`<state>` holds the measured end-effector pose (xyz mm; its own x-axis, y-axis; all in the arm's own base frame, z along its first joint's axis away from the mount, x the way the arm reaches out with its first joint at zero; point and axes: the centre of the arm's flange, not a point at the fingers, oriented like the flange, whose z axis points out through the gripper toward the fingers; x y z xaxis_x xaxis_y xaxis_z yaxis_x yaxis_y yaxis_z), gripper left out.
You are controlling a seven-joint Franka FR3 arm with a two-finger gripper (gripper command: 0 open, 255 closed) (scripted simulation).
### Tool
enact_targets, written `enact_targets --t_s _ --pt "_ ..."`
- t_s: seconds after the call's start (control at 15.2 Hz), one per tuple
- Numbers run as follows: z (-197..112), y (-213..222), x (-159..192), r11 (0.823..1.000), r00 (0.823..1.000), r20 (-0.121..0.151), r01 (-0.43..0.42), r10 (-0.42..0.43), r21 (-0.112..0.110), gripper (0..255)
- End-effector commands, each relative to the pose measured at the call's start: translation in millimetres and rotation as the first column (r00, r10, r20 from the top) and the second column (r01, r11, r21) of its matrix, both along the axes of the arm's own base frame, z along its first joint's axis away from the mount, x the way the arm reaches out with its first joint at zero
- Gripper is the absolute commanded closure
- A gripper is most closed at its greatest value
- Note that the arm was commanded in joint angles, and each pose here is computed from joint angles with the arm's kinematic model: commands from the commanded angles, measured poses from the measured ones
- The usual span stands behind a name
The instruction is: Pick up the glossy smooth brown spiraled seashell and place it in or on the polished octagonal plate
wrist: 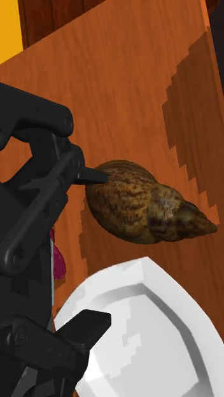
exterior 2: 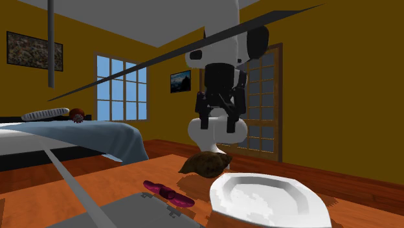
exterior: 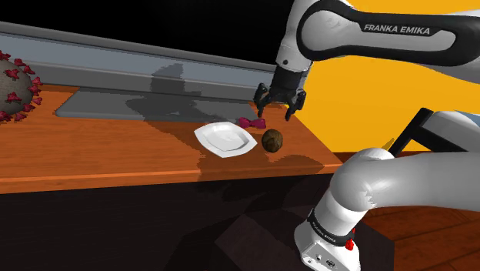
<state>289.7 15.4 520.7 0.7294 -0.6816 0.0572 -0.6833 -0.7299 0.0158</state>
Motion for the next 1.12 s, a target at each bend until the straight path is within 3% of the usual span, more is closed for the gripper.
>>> enact_targets --t_s 0.0,0.13,0.66,1.06 --pt "-24 5 -3 0.993 0.992 -0.035 0.118 -0.119 -0.021 0" --pt "-47 10 -6 0.975 0.973 -0.066 0.218 -0.221 -0.042 0" --pt "-86 7 -8 0.975 0.973 -0.066 0.218 -0.221 -0.042 0" --pt "-86 7 -8 0.975 0.973 -0.066 0.218 -0.221 -0.042 0"
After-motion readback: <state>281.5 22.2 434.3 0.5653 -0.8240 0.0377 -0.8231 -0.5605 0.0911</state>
